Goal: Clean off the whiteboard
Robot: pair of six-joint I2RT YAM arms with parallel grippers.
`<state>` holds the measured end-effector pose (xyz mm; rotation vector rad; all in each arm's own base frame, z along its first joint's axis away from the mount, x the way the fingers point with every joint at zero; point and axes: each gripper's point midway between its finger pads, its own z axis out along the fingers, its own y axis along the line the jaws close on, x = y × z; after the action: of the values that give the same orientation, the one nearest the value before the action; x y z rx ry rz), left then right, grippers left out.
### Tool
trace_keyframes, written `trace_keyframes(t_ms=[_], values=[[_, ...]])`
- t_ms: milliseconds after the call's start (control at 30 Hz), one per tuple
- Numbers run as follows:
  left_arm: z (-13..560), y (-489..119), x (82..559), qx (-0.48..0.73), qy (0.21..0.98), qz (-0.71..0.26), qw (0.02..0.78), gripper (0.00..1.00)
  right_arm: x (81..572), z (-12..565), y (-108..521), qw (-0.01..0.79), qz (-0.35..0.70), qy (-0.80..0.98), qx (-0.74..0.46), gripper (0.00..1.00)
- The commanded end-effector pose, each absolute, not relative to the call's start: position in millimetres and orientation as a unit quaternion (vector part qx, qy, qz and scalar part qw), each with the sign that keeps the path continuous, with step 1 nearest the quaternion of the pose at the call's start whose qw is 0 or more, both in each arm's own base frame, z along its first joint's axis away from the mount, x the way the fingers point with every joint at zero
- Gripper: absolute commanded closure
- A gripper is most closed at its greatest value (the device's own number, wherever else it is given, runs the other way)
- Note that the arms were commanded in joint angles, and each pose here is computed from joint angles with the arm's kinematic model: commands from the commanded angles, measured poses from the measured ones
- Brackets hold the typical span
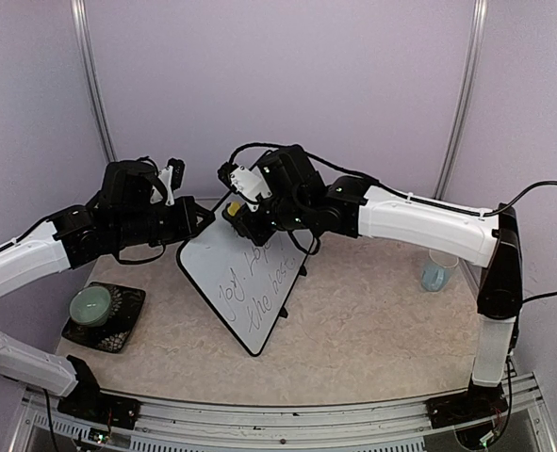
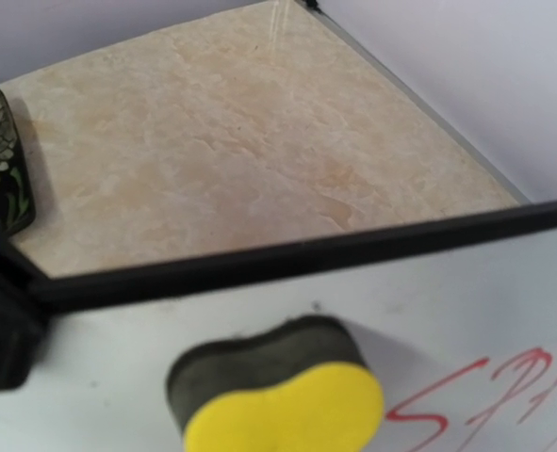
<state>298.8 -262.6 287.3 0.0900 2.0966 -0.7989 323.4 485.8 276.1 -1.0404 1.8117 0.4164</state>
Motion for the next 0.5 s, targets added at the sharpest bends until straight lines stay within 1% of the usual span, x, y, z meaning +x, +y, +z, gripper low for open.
trace_keyframes(t_ms=[0, 200, 467], values=[[287.2, -265.6, 285.7, 0.046, 0.845, -0.341, 0.409, 1.0, 318.0, 320.7, 482.0, 0.514, 0.2, 0.724, -0.414, 1.0], [285.9, -263.9, 282.3, 0.044, 0.845, -0.345, 0.405, 1.0, 317.6, 322.6, 487.6, 0.515, 0.205, 0.72, -0.417, 1.0], [289.2, -263.3, 278.6, 0.043, 0.843, -0.351, 0.405, 1.0, 310.8, 292.4, 493.1, 0.483, 0.2, 0.733, -0.435, 1.0]])
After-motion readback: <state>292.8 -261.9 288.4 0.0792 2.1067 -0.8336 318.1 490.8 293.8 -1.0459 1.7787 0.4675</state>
